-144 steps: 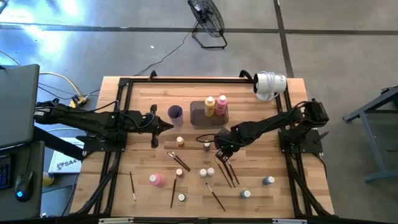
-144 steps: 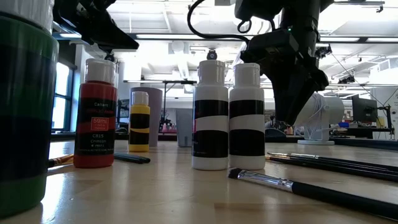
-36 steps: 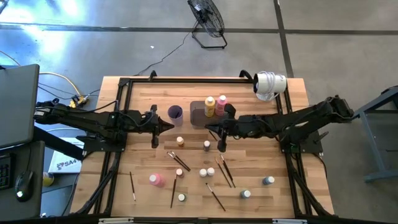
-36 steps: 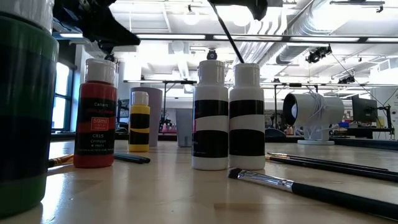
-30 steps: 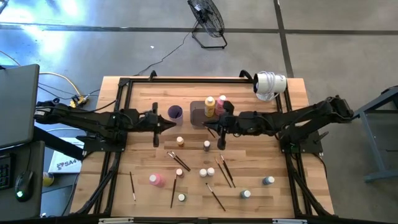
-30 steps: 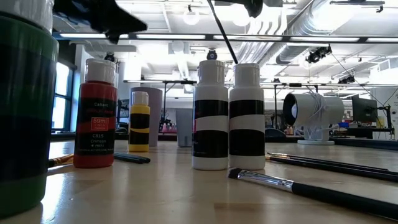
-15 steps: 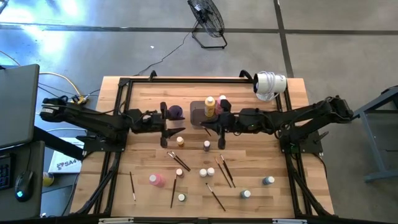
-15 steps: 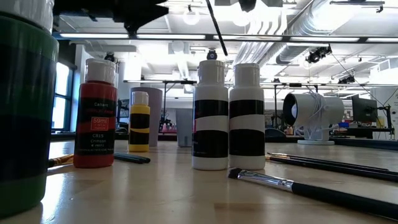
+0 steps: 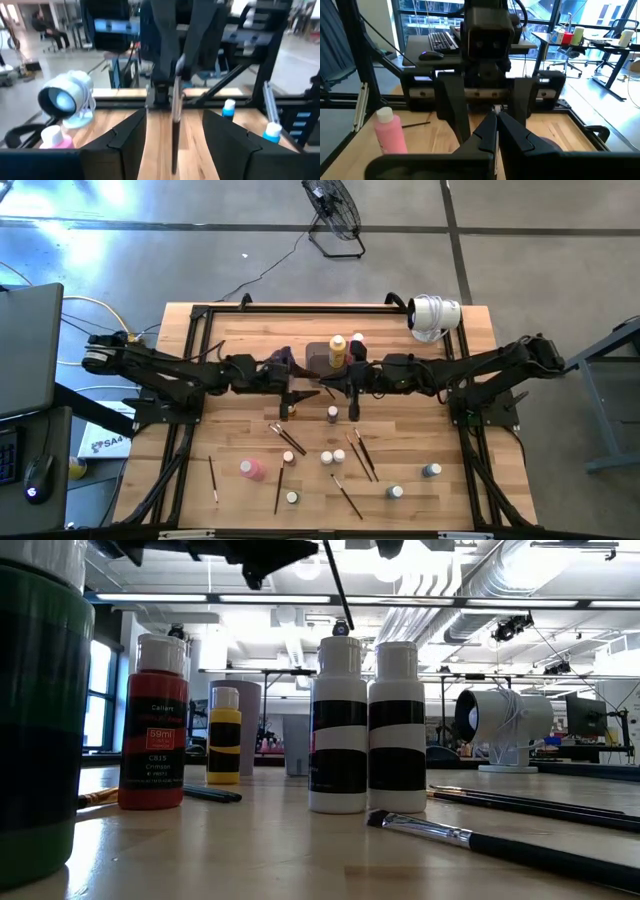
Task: Pick & Place Paint Supplies
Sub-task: Put the silver paint brush into the purple cup
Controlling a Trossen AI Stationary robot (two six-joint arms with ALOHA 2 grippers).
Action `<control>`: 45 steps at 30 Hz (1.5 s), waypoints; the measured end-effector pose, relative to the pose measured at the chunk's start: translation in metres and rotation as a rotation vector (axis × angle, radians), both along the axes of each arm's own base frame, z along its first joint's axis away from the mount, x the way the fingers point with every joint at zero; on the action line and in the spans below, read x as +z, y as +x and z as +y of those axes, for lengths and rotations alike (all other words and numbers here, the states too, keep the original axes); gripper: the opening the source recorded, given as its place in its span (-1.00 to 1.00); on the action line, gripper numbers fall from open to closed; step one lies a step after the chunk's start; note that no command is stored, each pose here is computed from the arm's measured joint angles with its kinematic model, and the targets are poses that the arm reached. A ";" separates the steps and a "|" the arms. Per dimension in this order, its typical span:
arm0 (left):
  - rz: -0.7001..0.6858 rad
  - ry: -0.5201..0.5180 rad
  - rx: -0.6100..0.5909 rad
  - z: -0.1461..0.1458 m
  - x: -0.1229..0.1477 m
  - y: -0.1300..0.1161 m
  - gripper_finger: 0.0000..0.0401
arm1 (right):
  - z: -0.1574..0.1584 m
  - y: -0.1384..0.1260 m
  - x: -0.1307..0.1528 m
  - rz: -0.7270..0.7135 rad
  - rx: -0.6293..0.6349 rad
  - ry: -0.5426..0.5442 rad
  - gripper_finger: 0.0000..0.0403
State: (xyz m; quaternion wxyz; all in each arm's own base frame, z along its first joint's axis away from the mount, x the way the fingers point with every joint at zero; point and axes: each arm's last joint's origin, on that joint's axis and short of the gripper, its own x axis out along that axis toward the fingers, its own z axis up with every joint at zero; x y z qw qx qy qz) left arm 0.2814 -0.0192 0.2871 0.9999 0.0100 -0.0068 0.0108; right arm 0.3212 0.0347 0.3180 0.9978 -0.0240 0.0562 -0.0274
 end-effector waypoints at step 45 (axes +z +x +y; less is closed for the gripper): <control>-0.014 -0.087 -0.202 0.025 -0.009 0.021 -0.95 | -0.002 0.000 -0.001 0.014 -0.054 -0.027 -0.99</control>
